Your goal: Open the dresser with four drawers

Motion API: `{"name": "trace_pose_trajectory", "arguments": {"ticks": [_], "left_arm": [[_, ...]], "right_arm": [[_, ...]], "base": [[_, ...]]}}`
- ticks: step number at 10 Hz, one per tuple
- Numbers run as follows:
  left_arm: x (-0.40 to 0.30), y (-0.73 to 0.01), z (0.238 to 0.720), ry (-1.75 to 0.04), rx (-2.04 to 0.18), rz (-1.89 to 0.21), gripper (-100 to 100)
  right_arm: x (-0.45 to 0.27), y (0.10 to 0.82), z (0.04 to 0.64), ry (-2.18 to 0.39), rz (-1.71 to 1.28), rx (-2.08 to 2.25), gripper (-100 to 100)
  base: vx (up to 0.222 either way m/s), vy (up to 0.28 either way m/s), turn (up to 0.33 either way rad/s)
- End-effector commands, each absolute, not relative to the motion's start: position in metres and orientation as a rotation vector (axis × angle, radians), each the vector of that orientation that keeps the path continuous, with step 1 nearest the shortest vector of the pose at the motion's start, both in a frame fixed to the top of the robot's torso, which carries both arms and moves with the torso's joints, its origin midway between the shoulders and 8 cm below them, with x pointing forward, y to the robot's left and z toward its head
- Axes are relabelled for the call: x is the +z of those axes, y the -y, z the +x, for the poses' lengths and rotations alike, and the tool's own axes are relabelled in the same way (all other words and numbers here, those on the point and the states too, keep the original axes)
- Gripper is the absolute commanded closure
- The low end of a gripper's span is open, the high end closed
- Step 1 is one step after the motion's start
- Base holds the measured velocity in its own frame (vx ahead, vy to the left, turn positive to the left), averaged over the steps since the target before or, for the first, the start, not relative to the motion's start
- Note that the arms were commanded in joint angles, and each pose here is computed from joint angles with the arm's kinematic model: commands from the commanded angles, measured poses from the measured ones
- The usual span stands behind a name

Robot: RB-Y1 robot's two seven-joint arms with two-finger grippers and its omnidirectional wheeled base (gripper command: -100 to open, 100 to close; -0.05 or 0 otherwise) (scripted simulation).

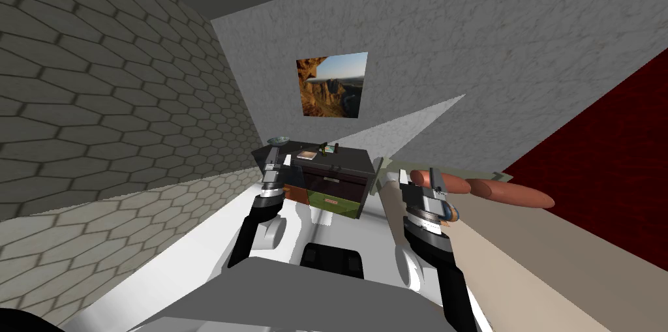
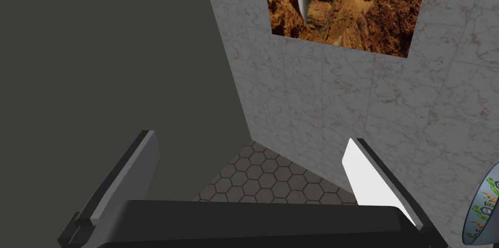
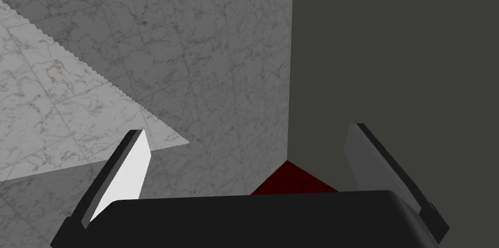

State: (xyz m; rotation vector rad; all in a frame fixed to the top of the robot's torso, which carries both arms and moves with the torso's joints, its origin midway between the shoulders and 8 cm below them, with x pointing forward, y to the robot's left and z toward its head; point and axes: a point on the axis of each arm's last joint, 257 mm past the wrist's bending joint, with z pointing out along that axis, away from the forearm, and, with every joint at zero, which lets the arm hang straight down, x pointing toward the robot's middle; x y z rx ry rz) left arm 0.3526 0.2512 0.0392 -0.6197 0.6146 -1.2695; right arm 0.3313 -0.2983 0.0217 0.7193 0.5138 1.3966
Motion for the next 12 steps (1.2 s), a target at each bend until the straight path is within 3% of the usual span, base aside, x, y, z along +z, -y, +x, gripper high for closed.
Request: {"name": "trace_pose_trajectory", "arguments": {"ticks": [1,9,10,12], "left_arm": [[0.039,-0.251,0.353,-0.615,-1.269,-0.62,0],[0.039,-0.251,0.352,-0.614,-1.27,-0.619,0],[0.036,-0.248,0.355,-0.644,-1.27,-0.6,-100],[0.027,-0.242,0.359,-0.694,-1.268,-0.574,-100]], "right_arm": [[0.022,0.298,0.331,-0.514,0.719,1.397,0],[0.022,0.298,0.331,-0.514,0.719,1.397,0],[0.022,0.298,0.331,-0.514,0.719,1.397,0],[0.022,0.298,0.331,-0.514,0.72,1.397,0]], "base": [[0.0,0.0,0.0],[0.0,0.0,0.0],[0.009,-0.002,-0.006],[0.014,-0.004,-0.009]]}}
